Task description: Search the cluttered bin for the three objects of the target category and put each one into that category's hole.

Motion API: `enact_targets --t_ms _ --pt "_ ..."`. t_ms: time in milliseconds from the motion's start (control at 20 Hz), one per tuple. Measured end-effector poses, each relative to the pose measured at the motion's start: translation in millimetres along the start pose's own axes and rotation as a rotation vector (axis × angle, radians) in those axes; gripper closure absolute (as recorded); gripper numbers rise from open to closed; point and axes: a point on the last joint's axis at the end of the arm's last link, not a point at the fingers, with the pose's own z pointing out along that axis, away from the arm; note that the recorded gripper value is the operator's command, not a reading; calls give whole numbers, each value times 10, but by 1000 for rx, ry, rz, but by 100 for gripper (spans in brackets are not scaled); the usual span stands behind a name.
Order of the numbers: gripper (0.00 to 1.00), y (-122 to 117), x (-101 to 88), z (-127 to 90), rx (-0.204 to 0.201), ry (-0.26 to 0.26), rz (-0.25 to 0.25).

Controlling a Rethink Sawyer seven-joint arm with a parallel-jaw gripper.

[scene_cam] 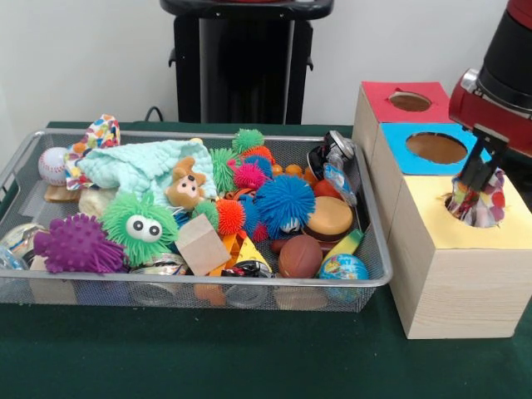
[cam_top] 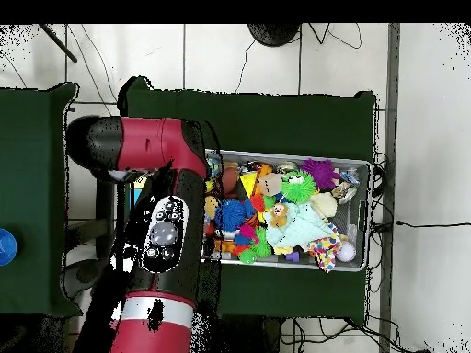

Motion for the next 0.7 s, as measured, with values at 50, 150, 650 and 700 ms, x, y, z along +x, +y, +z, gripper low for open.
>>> enact_targets --t_ms 50,150,650,700 --pt "100 20 -3 6 -12 -5 0" --pt "100 50 -8 18 -34 -13 1" --pt "100 138 -76 225 -144 -120 -6" --pt "100 122 -64 249 -130 -143 -25"
